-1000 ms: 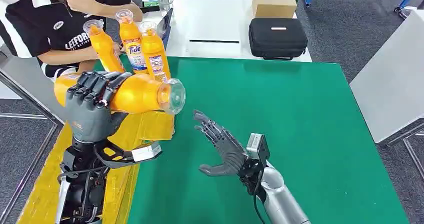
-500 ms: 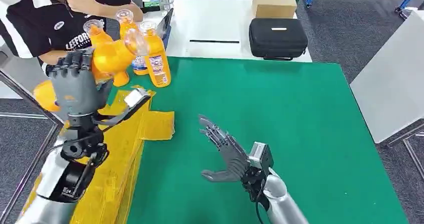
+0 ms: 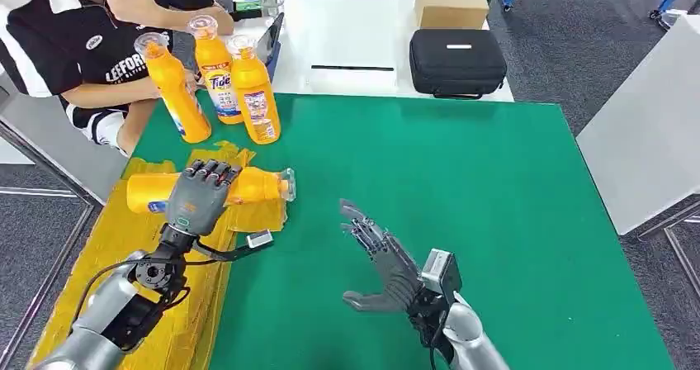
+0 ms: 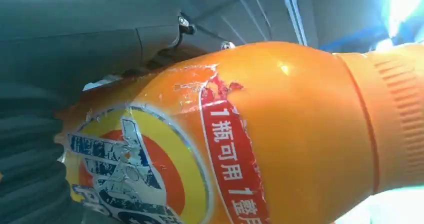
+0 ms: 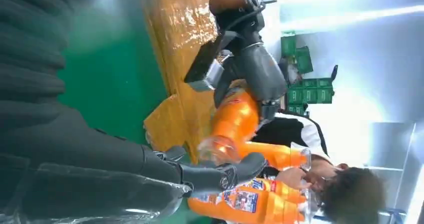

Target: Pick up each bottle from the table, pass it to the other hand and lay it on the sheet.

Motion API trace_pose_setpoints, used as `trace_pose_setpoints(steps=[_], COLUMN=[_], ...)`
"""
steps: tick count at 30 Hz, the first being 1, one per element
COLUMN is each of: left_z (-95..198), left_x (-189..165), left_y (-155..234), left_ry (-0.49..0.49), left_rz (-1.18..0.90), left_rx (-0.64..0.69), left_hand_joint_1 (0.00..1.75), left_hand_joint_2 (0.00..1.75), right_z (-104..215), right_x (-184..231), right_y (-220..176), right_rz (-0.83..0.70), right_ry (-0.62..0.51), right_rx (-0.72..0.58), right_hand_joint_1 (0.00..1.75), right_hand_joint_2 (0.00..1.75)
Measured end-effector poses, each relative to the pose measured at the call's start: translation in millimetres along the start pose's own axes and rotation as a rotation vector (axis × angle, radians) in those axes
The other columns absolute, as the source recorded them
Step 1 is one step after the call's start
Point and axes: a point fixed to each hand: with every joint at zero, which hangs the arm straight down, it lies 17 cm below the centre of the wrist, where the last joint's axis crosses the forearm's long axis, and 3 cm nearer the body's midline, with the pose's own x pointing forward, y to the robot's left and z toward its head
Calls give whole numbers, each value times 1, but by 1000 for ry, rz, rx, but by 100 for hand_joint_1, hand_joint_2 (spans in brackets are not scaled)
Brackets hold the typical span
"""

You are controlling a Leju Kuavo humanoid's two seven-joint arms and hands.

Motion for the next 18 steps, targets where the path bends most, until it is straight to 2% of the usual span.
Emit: trace_pose_setpoints(steps=[6,18], left_z=[20,48], left_x=[-11,-11], left_y=[-29,-67], left_ry=[66,132], left_rz=[31,122], left_rx=[-85,-196], left_hand_joint_1=[175,175], left_hand_joint_2=[175,175], right_z=[4,4], right_x=[-2,-7], right_y=[1,2], right_rz=[-3,20], right_ry=[10,28], right_rx=[-4,-13], right_hand_joint_1=[0,0], right_hand_joint_2=[175,175])
